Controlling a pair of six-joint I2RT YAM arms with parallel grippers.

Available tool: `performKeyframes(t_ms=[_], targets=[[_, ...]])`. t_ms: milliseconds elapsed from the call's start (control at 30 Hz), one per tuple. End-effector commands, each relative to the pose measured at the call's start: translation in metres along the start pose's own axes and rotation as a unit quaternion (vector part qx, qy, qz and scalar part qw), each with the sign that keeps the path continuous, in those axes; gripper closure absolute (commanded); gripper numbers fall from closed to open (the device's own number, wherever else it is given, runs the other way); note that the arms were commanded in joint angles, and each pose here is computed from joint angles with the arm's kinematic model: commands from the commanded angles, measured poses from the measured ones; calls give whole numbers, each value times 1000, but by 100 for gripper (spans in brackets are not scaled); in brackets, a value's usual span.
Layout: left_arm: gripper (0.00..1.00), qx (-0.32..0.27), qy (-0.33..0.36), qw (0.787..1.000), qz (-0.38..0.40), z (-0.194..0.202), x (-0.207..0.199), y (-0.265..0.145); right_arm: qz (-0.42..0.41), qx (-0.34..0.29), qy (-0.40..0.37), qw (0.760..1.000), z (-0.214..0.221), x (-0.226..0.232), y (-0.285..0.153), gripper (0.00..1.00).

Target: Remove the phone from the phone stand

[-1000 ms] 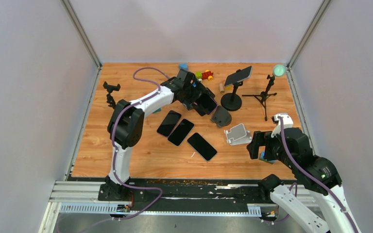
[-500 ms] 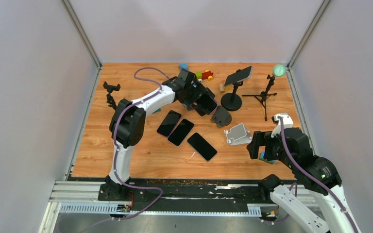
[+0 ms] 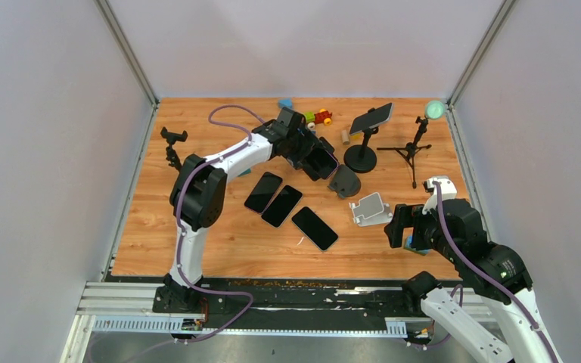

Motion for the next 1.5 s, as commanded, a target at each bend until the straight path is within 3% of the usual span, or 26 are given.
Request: performKeyframes(t_ms=[0,633,1100,1300,1467], targets=[[41,-12,-3,999,34,-1,-14,-13,-2,-22,9,1000,-9,2,2,2],[52,-35,53,984,164,-4,-60,-59,-1,-17,10,1000,-8,2,4,2],[78,-84,128,961,232,-11,-85,-113,1,-12,9,1000,-8,2,6,2],[86,-123,200,951,199,-21,-73,-141,-1,-11,8,1000,-8,3,6,2],[85,-137,269,948,106,-39,-26,-160,-2,-13,8,1000,-8,3,6,2]])
Point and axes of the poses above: each gripper's point midway between its finger pads, its own y axis out along the fingers, its own x axis along the line the jaws close on, z = x × y, the point moved 1 cm from there along -y, back along the fingers, and after that the axes turned 1 degree about -y, right-handed, at the moved point
